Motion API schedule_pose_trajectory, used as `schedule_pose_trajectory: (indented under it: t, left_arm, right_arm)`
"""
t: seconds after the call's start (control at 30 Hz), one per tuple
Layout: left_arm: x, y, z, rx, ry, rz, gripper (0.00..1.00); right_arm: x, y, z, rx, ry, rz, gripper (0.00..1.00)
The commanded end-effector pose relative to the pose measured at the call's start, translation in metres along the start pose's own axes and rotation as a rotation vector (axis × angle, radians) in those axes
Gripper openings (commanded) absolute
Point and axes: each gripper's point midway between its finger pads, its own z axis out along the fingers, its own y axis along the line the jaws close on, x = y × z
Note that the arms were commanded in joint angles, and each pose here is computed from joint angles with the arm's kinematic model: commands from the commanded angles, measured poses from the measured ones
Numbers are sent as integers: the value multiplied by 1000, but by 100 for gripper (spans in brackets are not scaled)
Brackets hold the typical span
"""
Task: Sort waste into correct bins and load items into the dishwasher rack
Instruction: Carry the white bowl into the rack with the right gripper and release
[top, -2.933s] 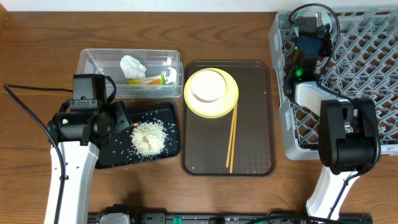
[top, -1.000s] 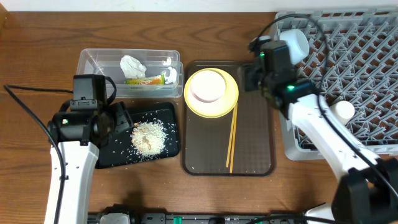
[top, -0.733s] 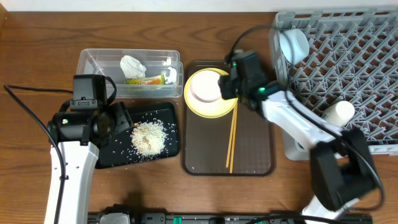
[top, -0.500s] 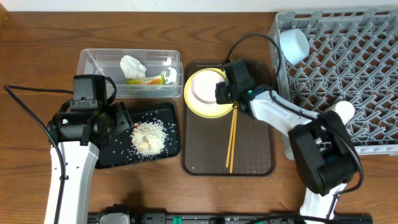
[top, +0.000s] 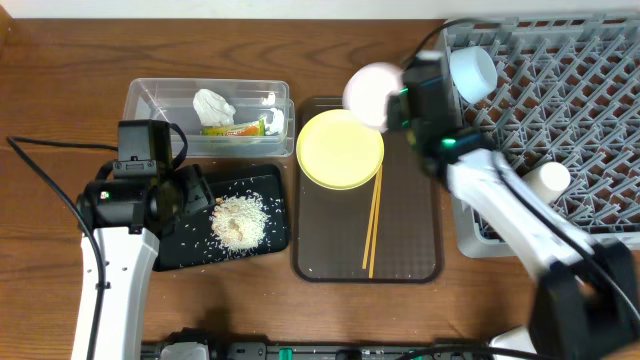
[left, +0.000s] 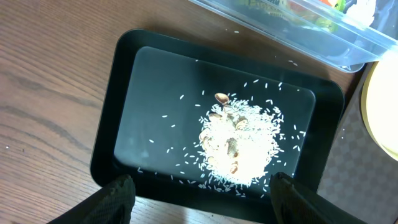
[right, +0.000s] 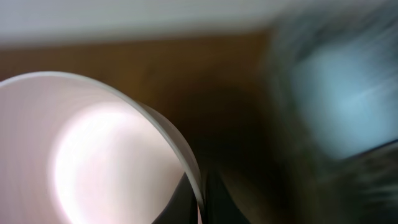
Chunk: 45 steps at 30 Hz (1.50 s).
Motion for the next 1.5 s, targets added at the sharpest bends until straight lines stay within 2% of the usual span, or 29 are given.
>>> schedule_pose_trajectory:
  t: [0.0,0.17,0.27,0.4,0.57,0.83,1.07,1.47]
  left_arm:
    - [-2,2,-2,-7,-9,-7,72]
    - [-2,2,-2,-7,-9,-7,72]
    - [-2,2,-2,-7,-9,-7,72]
    - [-2,2,-2,-7,-9,-7,72]
    - [-2,2,-2,-7,-9,-7,72]
    - [-2,2,-2,-7,-9,-7,72]
    - [-2,2,-2,-7,-8,-7,72]
    - [-2,2,-2,-7,-9,-7,72]
  right_arm:
    - [-57,-78,-33,302,-150,-157,1]
    - [-100,-169,-59,641,-191,-376,1]
    - [-117,-211,-66,777,-180,-481,1]
    - [-134,-260,-75,938,-204,-514,1]
    - [-136,-296,-61,1051,-209,-555,1]
    - [-110,-307,-5,1052,-243,-551,1]
    - [-90,-290,50,904,-283,-651,1]
    - [-79,-279,80,852,-318,-673,1]
